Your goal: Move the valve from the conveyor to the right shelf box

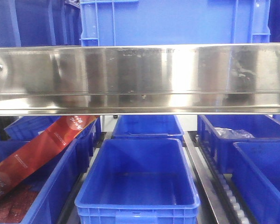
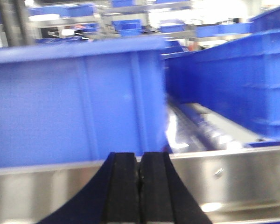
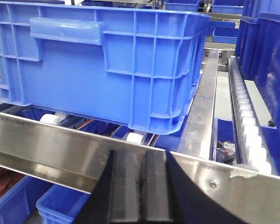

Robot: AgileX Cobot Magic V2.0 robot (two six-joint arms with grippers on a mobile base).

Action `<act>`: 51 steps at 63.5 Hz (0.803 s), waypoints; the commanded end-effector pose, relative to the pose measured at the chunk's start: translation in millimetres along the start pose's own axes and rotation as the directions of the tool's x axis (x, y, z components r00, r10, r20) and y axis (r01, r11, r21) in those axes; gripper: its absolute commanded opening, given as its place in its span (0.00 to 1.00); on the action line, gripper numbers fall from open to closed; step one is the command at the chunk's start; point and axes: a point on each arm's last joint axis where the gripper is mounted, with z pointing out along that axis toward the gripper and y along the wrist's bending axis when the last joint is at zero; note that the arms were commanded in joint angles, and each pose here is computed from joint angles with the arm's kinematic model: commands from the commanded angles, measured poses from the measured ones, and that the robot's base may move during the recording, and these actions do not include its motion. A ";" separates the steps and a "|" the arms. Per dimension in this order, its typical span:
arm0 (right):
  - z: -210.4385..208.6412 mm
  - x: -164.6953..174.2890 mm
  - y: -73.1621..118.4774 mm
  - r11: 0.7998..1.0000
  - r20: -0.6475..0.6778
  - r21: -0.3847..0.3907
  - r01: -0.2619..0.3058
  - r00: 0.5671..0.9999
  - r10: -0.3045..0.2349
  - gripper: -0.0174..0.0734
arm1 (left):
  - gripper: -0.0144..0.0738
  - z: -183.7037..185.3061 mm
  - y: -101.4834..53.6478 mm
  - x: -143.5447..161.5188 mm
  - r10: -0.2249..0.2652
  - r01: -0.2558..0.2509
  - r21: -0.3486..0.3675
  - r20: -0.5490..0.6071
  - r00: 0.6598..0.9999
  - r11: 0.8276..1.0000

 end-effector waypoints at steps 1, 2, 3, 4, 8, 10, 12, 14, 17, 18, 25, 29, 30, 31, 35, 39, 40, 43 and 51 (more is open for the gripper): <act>-0.5 -1.7 -0.3 1.000 0.024 0.003 0.010 1.000 -0.010 0.01 | 0.04 -4.2 -0.1 15.7 -0.003 0.003 -0.031 -0.001 1.000 1.000; -0.5 -1.7 -0.3 1.000 0.024 0.003 0.010 1.000 -0.010 0.01 | 0.04 -4.8 -0.2 18.7 -0.003 0.003 -0.035 -0.002 1.000 0.999; -0.5 -1.7 -0.3 1.000 0.024 0.003 0.010 1.000 -0.010 0.01 | 0.04 -5.1 -0.4 21.7 -0.003 0.002 -0.038 -0.006 1.000 0.999; -0.5 -1.7 -0.3 1.000 0.024 0.003 0.010 1.000 -0.010 0.01 | 0.04 -5.0 -0.7 26.7 -0.003 0.002 -0.041 -0.018 1.000 0.999; -0.5 -1.7 -0.3 1.000 0.024 0.003 0.010 1.000 -0.010 0.01 | 0.04 -3.8 -1.5 42.0 -0.004 0.001 -0.051 -0.059 0.998 0.999; -0.5 -1.7 -0.3 1.000 0.024 0.003 0.010 1.000 -0.010 0.01 | 0.04 -3.7 -1.2 41.1 -0.003 0.000 -0.056 -0.048 0.999 0.998; -0.5 -1.7 -0.3 1.000 0.024 0.003 0.010 1.000 -0.010 0.01 | 0.04 -3.8 -1.2 41.9 -0.009 0.005 -0.057 -0.056 0.998 0.998; -0.5 -1.7 -0.3 1.000 0.024 0.003 0.010 1.000 -0.010 0.01 | 0.04 -4.1 -1.5 45.8 -0.010 0.005 -0.054 -0.098 0.995 0.999; -0.5 -1.9 -0.3 1.000 0.027 0.003 0.010 1.000 -0.010 0.01 | 0.04 -4.1 -1.6 46.0 -0.013 0.008 -0.054 -0.101 0.995 0.999; -0.5 -1.9 -0.3 1.000 0.027 0.003 0.010 1.000 -0.010 0.01 | 0.04 -4.1 -1.6 46.2 -0.013 0.008 -0.054 -0.103 0.995 0.999; -0.5 -1.9 -0.3 1.000 0.027 0.003 0.010 1.000 -0.010 0.01 | 0.04 -4.0 -1.5 44.9 -0.015 0.010 -0.055 -0.089 0.996 0.998; -0.5 -2.2 -0.3 1.000 0.029 0.003 0.010 1.000 -0.010 0.01 | 0.04 -3.9 -1.4 44.3 -0.014 0.010 -0.055 -0.082 0.997 0.998; -0.5 -2.2 -0.3 1.000 0.029 0.003 0.010 1.000 -0.010 0.01 | 0.04 -3.9 -1.4 44.0 -0.014 0.010 -0.055 -0.079 0.997 0.998; -0.5 -2.2 -0.3 1.000 0.029 0.003 0.010 1.000 -0.010 0.01 | 0.04 -3.9 -1.4 43.4 -0.014 0.010 -0.056 -0.073 0.997 0.998; -0.5 -2.2 -0.3 1.000 0.029 0.003 0.010 1.000 -0.010 0.01 | 0.04 -3.8 -1.3 42.5 -0.013 0.010 -0.057 -0.063 0.998 0.998; -0.5 -2.2 -0.3 1.000 0.029 0.003 0.010 1.000 -0.010 0.01 | 0.04 -3.8 -1.3 42.4 -0.013 0.010 -0.057 -0.061 0.998 0.998; -0.5 -2.2 -0.3 1.000 0.029 0.003 0.010 1.000 -0.010 0.01 | 0.04 -3.8 -1.3 42.4 -0.013 0.010 -0.057 -0.061 0.998 0.998; -0.5 -2.2 -0.3 1.000 0.029 0.003 0.010 1.000 -0.010 0.01 | 0.04 -3.8 -1.3 42.4 -0.013 0.010 -0.057 -0.061 0.998 0.998; -0.5 -2.2 -0.3 1.000 0.029 0.003 0.010 1.000 -0.010 0.01 | 0.04 -3.8 -1.3 42.4 -0.013 0.010 -0.057 -0.061 0.998 0.998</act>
